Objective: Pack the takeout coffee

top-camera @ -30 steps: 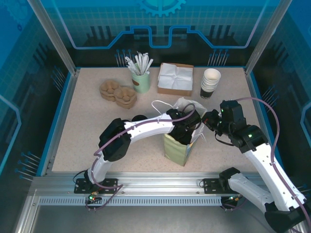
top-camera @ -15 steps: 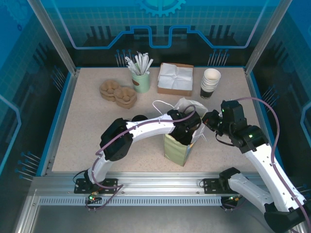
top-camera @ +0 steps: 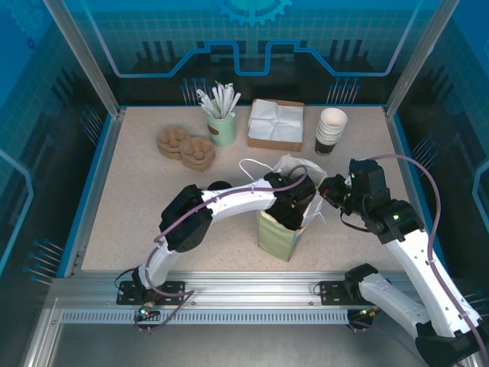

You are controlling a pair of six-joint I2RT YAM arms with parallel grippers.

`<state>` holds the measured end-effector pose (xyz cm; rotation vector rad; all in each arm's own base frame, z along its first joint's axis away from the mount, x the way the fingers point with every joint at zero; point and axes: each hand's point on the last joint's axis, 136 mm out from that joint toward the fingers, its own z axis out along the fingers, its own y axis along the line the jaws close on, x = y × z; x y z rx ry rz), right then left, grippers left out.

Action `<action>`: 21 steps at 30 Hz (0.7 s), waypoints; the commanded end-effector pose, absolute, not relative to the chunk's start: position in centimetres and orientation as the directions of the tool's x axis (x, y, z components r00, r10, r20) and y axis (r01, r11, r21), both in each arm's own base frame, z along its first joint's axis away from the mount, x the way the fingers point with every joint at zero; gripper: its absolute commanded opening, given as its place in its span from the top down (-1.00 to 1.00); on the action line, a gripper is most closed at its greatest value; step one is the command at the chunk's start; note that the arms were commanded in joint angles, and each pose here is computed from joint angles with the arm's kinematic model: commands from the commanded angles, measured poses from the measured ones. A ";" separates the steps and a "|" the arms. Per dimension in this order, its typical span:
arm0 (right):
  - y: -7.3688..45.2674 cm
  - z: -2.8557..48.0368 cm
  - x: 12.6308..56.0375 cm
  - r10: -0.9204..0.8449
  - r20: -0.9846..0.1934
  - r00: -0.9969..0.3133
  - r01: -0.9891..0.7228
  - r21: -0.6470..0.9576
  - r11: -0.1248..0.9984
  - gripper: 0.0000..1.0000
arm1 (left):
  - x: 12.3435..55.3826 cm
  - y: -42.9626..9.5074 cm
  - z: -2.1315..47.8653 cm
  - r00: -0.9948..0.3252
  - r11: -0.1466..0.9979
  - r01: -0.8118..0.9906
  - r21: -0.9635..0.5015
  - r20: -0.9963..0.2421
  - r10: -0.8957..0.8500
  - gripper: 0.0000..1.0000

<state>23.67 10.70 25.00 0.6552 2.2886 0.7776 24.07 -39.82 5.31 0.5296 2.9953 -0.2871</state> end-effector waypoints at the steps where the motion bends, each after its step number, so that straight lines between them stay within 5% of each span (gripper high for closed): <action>1: 11.2 25.3 23.6 0.606 -0.391 -0.693 0.212 0.693 0.689 1.00 | 23.3 -39.0 2.1 -0.940 0.931 0.340 -0.132 -0.047 0.337 0.10; 21: 11.6 28.9 22.7 0.611 -0.422 -0.670 0.118 0.752 0.649 1.00 | 26.4 -36.1 10.6 -0.915 0.934 0.356 0.000 -0.200 0.349 -0.01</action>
